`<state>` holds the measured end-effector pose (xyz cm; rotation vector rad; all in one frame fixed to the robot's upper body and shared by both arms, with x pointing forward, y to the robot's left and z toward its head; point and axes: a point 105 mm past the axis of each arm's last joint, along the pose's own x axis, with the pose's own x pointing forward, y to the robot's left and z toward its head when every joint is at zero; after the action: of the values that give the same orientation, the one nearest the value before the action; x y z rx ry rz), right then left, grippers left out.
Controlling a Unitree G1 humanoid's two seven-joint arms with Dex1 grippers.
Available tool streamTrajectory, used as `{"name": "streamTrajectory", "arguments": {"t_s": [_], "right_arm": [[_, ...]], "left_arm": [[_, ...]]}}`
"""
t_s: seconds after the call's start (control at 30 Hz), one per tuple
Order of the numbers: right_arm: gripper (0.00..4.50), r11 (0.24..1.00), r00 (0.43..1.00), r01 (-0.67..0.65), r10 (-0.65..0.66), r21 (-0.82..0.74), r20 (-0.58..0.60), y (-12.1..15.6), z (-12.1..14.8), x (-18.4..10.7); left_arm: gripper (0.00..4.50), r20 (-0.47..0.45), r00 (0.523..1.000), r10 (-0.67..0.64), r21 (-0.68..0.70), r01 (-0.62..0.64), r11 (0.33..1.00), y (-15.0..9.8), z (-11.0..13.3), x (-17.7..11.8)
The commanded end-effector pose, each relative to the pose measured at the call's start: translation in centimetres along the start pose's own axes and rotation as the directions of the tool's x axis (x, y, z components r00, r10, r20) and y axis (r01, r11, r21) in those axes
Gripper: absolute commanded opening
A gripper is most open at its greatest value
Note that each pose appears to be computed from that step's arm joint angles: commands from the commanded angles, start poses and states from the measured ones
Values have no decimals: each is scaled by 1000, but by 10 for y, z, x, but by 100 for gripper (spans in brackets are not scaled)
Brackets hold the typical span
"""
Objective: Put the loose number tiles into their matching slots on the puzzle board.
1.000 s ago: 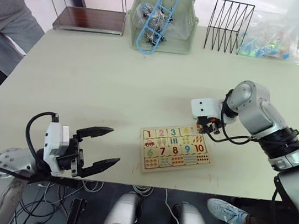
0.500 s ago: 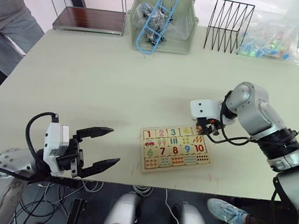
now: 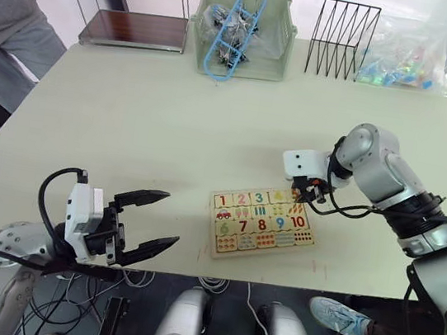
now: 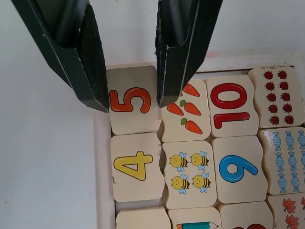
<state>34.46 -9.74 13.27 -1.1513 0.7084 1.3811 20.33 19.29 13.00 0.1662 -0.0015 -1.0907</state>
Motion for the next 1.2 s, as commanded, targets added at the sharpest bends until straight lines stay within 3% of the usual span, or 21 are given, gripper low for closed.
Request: {"name": "streamTrajectory", "arguments": {"t_s": [0.03, 0.17, 0.53, 0.77, 0.87, 0.97, 1.1, 1.13, 1.2], "right_arm": [[228, 1000, 1000, 8, -7, -22, 13, 0, 4, -2], [448, 1000, 1000, 4, -4, -25, 13, 0, 4, -2], [448, 1000, 999, 25, -25, 5, 28, -4, -3, -15], [448, 989, 988, 94, -107, 113, 111, -12, -14, -27], [372, 981, 980, 127, -147, 146, 134, -16, -20, -31], [243, 976, 974, 134, -161, 171, 156, -14, -27, -35], [30, 974, 974, 140, -167, 177, 151, -10, -39, -34], [6, 974, 975, 141, -168, 176, 148, -8, -41, -33], [6, 975, 975, 142, -168, 171, 148, -7, -42, -30]], "left_arm": [[450, 21, 1000, -10, 41, 9, 999, -2, 11, 1], [450, 22, 1000, -9, 40, 8, 999, -2, 11, 1], [450, 26, 1000, -9, 39, 8, 999, -2, 11, 2], [450, 29, 1000, -5, 43, 4, 999, -1, 11, 2], [450, 28, 1000, -6, 43, 5, 999, -1, 11, 2], [450, 27, 1000, -7, 44, 6, 999, 0, 11, 2], [450, 25, 1000, -11, 45, 10, 999, 1, 11, 2], [450, 25, 1000, -13, 45, 11, 999, 2, 11, 2], [450, 26, 1000, -17, 46, 16, 999, 3, 11, 3]]}}
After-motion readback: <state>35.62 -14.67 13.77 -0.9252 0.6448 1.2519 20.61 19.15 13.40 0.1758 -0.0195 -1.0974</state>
